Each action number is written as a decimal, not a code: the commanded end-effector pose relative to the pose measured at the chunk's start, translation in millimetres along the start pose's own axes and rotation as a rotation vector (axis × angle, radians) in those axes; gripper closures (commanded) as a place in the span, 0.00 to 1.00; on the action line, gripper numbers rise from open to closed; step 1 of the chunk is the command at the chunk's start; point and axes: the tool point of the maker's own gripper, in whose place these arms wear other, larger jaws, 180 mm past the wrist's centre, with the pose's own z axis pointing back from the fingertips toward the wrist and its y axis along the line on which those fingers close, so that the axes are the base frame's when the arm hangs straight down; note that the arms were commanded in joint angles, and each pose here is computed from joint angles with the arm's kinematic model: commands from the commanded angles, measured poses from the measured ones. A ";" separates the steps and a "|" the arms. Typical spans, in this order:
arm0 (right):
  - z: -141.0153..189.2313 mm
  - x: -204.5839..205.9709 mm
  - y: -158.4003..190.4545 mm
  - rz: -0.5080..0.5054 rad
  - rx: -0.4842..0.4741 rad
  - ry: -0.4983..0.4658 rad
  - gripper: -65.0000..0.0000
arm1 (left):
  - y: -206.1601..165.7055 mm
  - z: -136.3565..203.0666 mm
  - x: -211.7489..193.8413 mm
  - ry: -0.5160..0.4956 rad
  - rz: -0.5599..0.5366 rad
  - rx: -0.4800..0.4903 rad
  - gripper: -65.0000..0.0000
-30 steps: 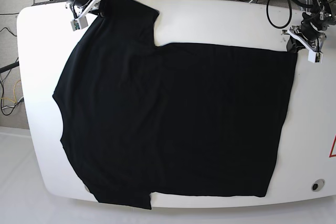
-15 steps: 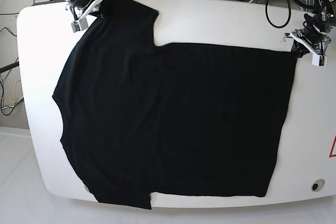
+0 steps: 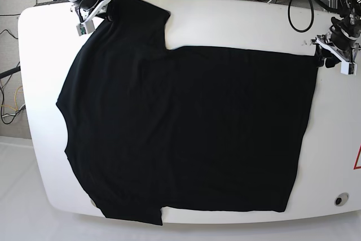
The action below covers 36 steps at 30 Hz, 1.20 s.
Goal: Fold the T-shirt properly
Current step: 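Hold both shirt edges gripped while adjusting the left gripper's grip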
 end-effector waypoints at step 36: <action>1.6 5.0 1.8 0.024 0.006 -0.011 1.00 | 8.3 -21.0 -15.3 0.069 0.080 -0.039 0.64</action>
